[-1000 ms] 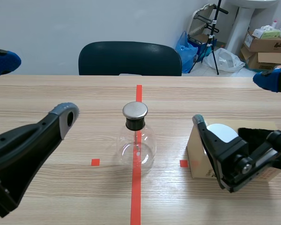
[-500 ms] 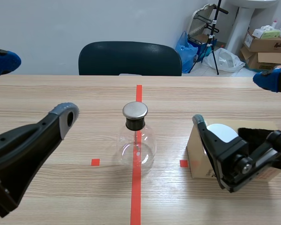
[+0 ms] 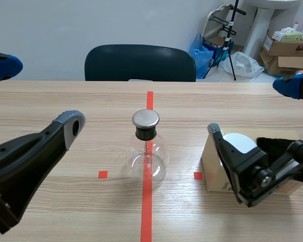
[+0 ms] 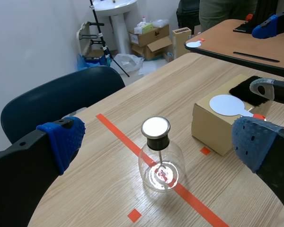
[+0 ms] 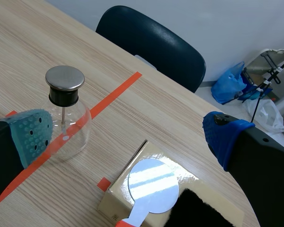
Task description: Do the electroscope experiment
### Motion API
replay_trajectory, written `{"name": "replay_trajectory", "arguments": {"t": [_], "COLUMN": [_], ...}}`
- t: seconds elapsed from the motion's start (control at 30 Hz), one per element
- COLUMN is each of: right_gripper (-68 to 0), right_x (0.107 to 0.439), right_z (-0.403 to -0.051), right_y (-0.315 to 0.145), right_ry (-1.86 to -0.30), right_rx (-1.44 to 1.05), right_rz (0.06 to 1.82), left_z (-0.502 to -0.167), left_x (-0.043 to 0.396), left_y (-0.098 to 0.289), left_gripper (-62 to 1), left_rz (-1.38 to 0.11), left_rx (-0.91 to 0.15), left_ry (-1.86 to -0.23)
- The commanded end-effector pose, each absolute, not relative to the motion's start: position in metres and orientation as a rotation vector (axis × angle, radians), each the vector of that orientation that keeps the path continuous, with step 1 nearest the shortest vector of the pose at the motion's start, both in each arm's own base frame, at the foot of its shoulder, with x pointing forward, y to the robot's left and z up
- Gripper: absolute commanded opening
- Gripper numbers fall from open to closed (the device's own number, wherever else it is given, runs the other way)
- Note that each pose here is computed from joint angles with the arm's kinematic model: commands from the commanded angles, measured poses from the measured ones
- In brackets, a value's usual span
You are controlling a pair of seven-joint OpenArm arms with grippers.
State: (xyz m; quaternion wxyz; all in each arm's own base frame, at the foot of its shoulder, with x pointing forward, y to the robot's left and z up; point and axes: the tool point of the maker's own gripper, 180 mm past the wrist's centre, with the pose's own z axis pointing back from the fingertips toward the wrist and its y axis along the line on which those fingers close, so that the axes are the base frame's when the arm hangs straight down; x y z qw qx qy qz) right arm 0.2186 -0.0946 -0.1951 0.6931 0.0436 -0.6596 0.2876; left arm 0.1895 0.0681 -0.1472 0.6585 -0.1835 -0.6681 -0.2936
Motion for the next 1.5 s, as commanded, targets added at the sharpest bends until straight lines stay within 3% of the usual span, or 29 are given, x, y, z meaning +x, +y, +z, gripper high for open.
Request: {"name": "replay_trajectory", "arguments": {"t": [0.0, 1.47], "right_gripper": [0.4, 0.4], "right_x": [0.2208, 0.221], "right_z": [-0.1882, -0.1929], "right_y": [-0.0954, -0.097], "right_ry": [-1.5, -1.473], "right_rx": [0.099, 0.09], "right_rz": [0.633, 0.632], "left_z": [-0.1429, -0.1429], "left_x": [0.1895, 0.1895], "left_y": [0.067, 0.067], "left_gripper": [1.4, 1.4], "left_rz": [-0.656, -0.656], "left_rx": [-0.43, -0.43], "left_ry": [-1.532, -1.532]}}
